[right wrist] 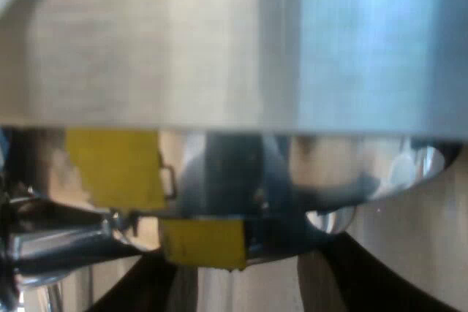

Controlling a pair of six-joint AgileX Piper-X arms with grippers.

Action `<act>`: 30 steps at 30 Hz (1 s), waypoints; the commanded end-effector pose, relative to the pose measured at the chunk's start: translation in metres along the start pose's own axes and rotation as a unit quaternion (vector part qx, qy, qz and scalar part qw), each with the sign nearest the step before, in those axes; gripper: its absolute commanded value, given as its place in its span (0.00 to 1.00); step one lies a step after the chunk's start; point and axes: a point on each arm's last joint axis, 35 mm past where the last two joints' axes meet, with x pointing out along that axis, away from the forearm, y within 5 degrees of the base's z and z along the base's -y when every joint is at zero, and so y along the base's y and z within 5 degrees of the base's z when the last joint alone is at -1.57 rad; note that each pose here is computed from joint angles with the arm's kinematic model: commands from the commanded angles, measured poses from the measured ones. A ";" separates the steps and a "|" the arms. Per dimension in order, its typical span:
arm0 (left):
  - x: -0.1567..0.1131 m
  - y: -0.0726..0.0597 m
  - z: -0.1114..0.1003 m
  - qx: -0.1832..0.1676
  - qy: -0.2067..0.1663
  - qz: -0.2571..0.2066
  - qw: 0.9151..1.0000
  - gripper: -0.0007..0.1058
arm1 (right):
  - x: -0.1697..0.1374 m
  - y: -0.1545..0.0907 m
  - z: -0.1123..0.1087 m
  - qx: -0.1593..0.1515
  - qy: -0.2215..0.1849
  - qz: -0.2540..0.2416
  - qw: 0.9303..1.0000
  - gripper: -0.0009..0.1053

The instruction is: Put the handle in the coffee machine

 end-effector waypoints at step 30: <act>-0.067 -0.029 0.024 0.029 -0.067 0.108 0.992 0.01 | 0.004 -0.009 0.025 0.036 -0.047 -0.019 0.998 0.34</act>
